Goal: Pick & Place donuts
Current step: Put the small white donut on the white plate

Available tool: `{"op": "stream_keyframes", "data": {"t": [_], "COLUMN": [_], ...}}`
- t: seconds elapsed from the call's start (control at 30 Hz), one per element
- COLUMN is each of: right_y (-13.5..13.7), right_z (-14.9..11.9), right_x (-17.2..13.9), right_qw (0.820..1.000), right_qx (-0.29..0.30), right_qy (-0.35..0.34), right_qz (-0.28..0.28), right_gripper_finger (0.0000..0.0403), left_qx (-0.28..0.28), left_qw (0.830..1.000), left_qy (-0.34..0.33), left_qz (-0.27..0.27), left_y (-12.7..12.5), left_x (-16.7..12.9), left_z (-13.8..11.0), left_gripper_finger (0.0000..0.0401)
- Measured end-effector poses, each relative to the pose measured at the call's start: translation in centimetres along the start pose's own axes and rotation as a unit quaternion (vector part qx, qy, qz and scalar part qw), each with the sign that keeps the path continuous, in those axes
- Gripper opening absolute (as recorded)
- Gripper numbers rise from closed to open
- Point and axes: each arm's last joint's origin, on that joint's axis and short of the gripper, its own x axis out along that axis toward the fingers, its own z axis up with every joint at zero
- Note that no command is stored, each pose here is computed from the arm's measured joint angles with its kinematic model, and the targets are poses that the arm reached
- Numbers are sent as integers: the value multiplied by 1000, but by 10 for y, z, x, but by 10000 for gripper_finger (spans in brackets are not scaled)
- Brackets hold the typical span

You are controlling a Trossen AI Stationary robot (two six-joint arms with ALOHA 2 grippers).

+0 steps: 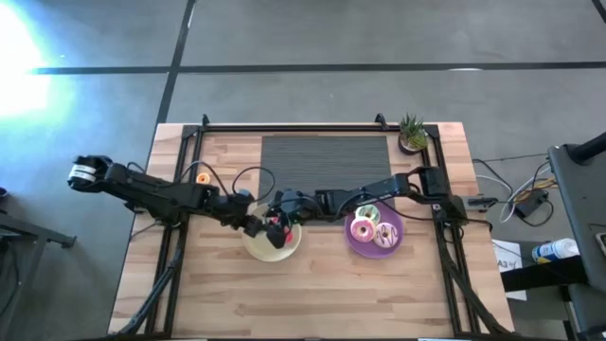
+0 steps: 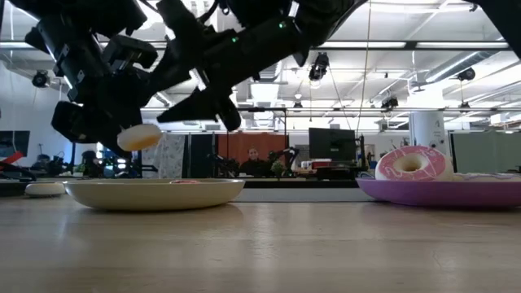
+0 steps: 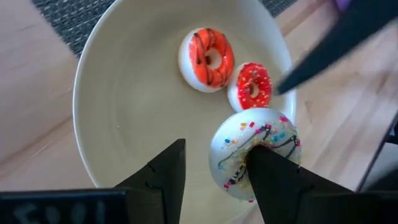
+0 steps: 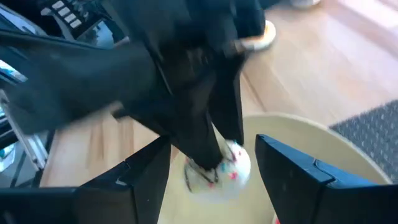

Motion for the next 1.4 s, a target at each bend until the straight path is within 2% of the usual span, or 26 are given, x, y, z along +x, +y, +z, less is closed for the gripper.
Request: {"op": "stream_keyframes", "data": {"t": [0.17, 0.3, 0.5, 0.73, 0.83, 0.93, 1.1, 1.27, 1.4], "right_y": [-8, -14, -16, -9, -8, -7, -7, -9, -14], "right_z": [-15, -23, -23, -11, -6, -1, 4, 5, 0], "right_x": [11, 13, 10, -1, -8, -22, -49, -77, -99], "right_qw": [999, 998, 996, 997, 996, 990, 975, 970, 969], "right_qx": [1, 2, 0, -2, -23, -54, -96, -96, -69], "right_qy": [30, 54, 57, 41, 49, 66, 89, 79, 65], "right_qz": [-18, -42, -72, -64, -73, -113, -181, -209, -230], "right_gripper_finger": [226, 226, 226, 226, 226, 226, 224, 219, 219], "left_qx": [13, 19, 33, 22, 23, 35, 43, 53, 56], "left_qw": [1000, 1000, 998, 998, 999, 999, 999, 998, 997], "left_qy": [-5, 1, 16, 2, 6, 3, -14, -8, 2], "left_qz": [-11, 5, 45, 56, 29, 12, 28, 44, 61], "left_y": [-1, 2, 10, 11, 5, 0, -2, -1, 1], "left_x": [-5, -6, -6, -7, -7, -3, 13, 32, 42], "left_z": [0, -1, -4, -4, -4, -6, -7, -8, -9], "left_gripper_finger": [142, 142, 142, 142, 142, 141, 141, 140, 140]}}
